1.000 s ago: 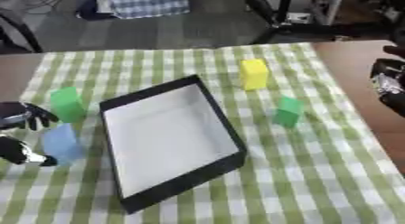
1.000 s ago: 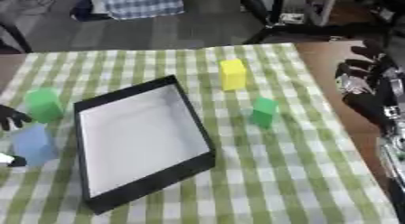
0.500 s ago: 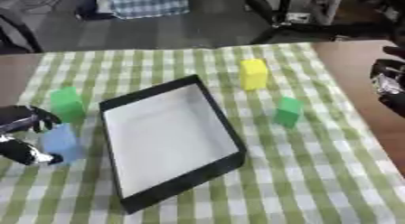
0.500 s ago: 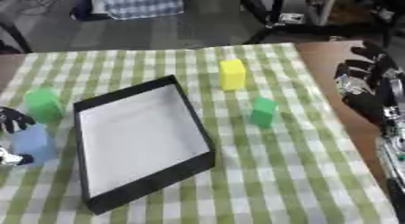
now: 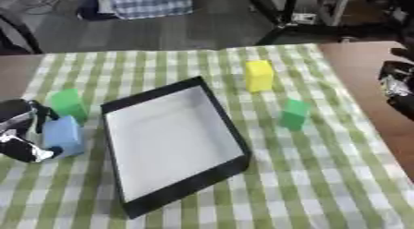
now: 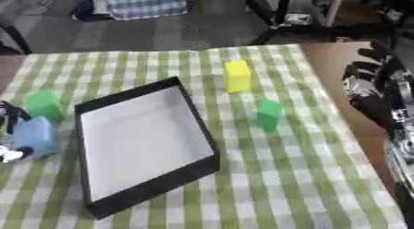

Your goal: Pick up objects on the table and place them in the box.

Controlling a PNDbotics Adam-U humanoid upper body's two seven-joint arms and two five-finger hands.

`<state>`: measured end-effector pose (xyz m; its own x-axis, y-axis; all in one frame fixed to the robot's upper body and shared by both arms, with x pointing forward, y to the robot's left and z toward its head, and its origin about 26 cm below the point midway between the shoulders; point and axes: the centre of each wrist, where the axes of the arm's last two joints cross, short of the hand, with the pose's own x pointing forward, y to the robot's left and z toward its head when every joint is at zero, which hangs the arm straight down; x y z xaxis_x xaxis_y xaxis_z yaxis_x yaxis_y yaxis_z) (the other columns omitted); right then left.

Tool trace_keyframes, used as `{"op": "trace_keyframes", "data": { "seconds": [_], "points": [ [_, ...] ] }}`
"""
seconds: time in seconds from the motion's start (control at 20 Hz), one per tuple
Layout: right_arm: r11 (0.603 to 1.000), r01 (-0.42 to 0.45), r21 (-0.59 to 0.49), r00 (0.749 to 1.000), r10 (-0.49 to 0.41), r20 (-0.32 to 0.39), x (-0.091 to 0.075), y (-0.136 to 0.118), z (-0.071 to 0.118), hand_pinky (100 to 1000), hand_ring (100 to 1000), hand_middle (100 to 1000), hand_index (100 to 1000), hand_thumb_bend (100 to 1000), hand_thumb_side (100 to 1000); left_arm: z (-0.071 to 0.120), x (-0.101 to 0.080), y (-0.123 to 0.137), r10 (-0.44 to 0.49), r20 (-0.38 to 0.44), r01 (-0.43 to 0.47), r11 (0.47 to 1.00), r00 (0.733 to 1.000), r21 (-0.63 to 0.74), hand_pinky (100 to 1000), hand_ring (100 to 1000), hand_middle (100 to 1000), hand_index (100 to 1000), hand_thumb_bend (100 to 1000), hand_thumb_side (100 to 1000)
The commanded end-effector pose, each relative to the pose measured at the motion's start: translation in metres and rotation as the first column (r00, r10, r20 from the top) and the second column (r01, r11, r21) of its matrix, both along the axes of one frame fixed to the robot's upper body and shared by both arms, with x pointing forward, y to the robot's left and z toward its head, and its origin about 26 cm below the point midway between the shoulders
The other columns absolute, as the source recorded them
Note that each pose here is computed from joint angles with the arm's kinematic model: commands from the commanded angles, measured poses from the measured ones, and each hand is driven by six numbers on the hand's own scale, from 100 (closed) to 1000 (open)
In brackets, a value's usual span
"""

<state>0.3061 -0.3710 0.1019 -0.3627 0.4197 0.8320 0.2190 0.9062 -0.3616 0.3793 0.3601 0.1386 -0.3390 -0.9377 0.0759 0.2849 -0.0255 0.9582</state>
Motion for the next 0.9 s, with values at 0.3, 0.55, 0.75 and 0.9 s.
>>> {"op": "trace_keyframes", "data": {
  "seconds": [0.3, 0.55, 0.75, 0.9],
  "points": [
    [1.0, 0.0, -0.019, 1.0, 0.0, 0.015, 0.0, -0.004, 0.007, 804, 808, 839, 966, 130, 309, 0.11, 0.0, -0.028, -0.107, 0.318, 0.122, 0.992, 0.942, -0.026, 449, 271, 216, 531, 219, 351],
    [1.0, -0.007, -0.019, 1.0, 0.007, 0.009, 0.001, -0.003, 0.006, 804, 808, 838, 966, 128, 309, 0.127, 0.011, -0.082, -0.29, 0.309, 0.299, 0.954, 0.906, 0.017, 482, 304, 250, 558, 278, 396],
    [1.0, -0.006, -0.019, 1.0, 0.006, 0.005, 0.0, -0.003, 0.005, 804, 807, 838, 966, 129, 308, 0.112, 0.028, -0.119, -0.405, 0.197, 0.403, 0.914, 0.893, 0.054, 512, 341, 287, 592, 382, 462],
    [1.0, -0.004, -0.017, 1.0, 0.005, 0.005, 0.0, -0.003, 0.005, 804, 807, 838, 966, 130, 309, 0.093, 0.039, -0.136, -0.447, 0.098, 0.443, 0.895, 0.889, 0.058, 561, 395, 339, 642, 494, 526]
  ]
}}
